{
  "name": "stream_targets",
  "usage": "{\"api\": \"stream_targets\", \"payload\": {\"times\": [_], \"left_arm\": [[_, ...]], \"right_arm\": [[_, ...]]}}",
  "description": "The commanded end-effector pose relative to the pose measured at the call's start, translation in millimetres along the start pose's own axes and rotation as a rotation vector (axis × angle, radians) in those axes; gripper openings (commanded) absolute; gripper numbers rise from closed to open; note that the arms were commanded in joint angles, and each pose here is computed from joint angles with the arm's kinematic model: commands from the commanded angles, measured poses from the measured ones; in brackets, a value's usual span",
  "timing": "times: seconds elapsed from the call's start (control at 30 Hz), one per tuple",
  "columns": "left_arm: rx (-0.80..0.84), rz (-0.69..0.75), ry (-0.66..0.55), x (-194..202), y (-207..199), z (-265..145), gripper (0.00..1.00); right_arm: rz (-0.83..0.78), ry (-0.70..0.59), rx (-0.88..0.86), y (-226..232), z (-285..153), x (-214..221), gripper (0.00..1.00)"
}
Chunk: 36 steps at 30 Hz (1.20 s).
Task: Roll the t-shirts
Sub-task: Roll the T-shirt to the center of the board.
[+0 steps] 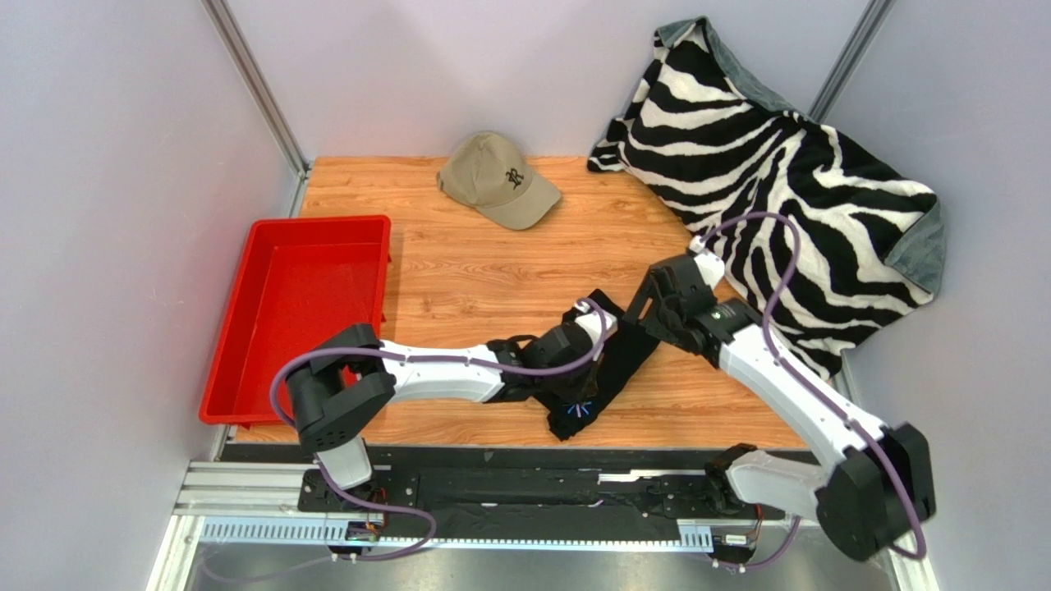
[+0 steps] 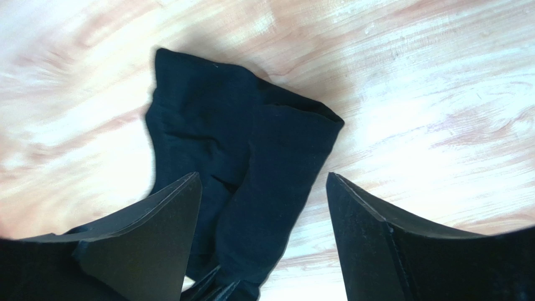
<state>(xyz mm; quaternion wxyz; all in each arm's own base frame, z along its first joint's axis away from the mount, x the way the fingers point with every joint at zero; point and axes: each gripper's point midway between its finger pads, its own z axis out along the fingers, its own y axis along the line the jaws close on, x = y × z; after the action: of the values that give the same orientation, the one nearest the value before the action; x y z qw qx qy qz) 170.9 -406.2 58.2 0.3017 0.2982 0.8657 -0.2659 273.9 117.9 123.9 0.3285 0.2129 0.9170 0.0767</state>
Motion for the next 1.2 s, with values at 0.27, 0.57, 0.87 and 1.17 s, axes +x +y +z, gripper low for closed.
{"api": "stream_targets", "payload": {"times": [0.27,0.57,0.87,1.17], "left_arm": [[0.424,-0.389,0.172,19,-12,-17,0.0],[0.495,-0.527,0.249,27,-5,-24,0.0],[0.487,-0.515,0.28,39,1,-21,0.0],[0.444,-0.422,0.233,26,6,-32,0.25]], "right_arm": [[0.132,-0.147,-0.19,6,-7,18,0.8],[0.135,-0.087,-0.145,3,10,64,0.78],[0.068,-0.045,-0.039,1,28,71,0.7],[-0.044,0.005,0.116,1,31,63,0.0]]}}
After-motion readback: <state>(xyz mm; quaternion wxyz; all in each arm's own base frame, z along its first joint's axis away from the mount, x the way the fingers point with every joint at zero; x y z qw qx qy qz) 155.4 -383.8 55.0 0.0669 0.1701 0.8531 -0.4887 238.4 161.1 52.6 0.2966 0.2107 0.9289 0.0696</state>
